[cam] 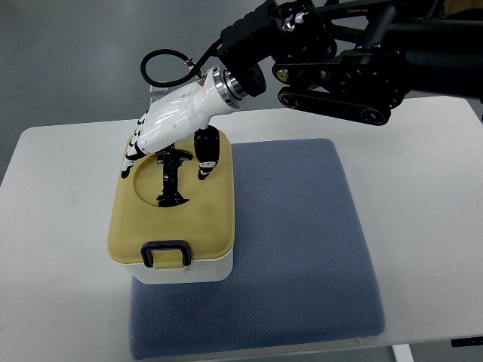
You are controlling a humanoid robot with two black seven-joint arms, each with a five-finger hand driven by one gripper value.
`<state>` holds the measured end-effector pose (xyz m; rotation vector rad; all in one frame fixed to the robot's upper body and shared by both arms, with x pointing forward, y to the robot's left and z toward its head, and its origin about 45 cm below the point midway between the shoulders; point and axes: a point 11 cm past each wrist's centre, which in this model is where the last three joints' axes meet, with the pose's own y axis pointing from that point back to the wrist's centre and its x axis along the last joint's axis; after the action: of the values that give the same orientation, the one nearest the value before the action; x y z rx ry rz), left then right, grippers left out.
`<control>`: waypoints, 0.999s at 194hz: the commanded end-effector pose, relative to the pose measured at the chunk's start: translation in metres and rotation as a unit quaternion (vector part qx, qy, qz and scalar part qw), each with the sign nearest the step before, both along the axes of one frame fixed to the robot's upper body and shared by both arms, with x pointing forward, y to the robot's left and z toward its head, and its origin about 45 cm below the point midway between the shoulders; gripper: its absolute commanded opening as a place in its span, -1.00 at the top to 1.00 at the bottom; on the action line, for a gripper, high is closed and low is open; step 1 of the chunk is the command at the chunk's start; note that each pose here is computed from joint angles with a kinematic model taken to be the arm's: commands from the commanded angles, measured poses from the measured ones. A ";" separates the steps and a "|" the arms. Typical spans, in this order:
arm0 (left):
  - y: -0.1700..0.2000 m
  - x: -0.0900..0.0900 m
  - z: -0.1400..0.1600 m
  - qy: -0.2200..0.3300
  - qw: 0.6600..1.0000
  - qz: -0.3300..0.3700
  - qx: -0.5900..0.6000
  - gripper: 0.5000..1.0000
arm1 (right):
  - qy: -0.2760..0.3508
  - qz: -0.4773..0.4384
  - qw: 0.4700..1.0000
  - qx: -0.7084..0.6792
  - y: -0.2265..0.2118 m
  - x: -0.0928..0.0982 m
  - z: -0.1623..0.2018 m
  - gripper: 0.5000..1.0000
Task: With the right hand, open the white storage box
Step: 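Lower the right hand and grasp the black handle on the yellow lid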
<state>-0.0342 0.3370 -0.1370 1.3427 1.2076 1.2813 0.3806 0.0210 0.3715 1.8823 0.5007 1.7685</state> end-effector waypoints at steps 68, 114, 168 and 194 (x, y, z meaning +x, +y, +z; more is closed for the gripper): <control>0.000 0.000 0.000 0.000 1.000 0.000 0.000 -1.00 | -0.016 0.009 1.000 -0.013 -0.003 0.001 -0.011 0.10; 0.000 0.000 0.000 0.000 1.000 0.000 0.000 -1.00 | -0.020 0.008 1.000 -0.011 -0.004 0.002 -0.006 0.27; 0.000 0.000 0.000 0.000 1.000 0.000 0.000 -1.00 | -0.016 0.010 1.000 -0.009 -0.002 0.000 -0.009 0.92; 0.000 0.000 0.000 0.000 1.000 0.000 0.000 -1.00 | -0.014 0.010 1.000 -0.008 0.000 0.000 -0.009 1.00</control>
<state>-0.0343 0.3369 -0.1370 1.3423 1.2080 1.2808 0.3810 0.0197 0.3629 1.8425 0.5220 1.7977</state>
